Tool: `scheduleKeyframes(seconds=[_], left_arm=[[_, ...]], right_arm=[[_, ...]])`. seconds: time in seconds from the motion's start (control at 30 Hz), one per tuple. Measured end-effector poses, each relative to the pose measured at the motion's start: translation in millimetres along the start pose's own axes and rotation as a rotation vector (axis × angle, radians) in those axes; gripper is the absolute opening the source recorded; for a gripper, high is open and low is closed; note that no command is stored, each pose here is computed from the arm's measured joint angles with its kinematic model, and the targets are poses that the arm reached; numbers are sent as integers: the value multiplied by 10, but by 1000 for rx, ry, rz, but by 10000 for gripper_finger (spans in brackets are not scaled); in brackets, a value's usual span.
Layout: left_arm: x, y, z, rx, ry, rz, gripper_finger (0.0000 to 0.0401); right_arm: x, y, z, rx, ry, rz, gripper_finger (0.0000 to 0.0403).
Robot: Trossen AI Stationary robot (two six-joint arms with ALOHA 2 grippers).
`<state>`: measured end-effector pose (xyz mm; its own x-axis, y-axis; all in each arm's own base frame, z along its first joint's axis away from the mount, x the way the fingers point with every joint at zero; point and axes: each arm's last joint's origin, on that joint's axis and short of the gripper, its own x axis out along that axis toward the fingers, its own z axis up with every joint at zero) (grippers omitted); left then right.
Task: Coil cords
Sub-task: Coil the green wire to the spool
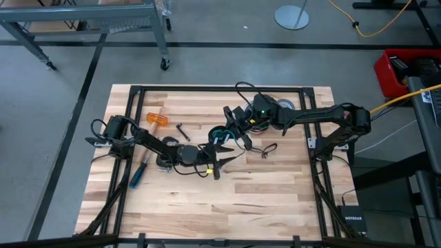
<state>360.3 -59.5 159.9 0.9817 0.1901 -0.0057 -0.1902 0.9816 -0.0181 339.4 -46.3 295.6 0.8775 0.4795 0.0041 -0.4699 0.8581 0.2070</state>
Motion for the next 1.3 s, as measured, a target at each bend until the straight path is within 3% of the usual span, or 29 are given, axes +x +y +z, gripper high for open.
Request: scheduleKeyframes(seconds=[0.27, 0.53, 1.07, 1.3], left_arm=[[124, -52, 167, 44, -49, -54, 141], [242, -13, 287, 60, -65, -32, 141], [539, -32, -22, 40, -9, -16, 140], [570, -50, -28, 48, -14, -16, 97]], right_arm=[[-2, 6, 59, -43, -55, -14, 3], [-1, 8, 62, -48, -57, -13, 3], [36, 67, 100, -103, -104, -20, 3], [60, 102, 87, -105, -95, 2, 3]])
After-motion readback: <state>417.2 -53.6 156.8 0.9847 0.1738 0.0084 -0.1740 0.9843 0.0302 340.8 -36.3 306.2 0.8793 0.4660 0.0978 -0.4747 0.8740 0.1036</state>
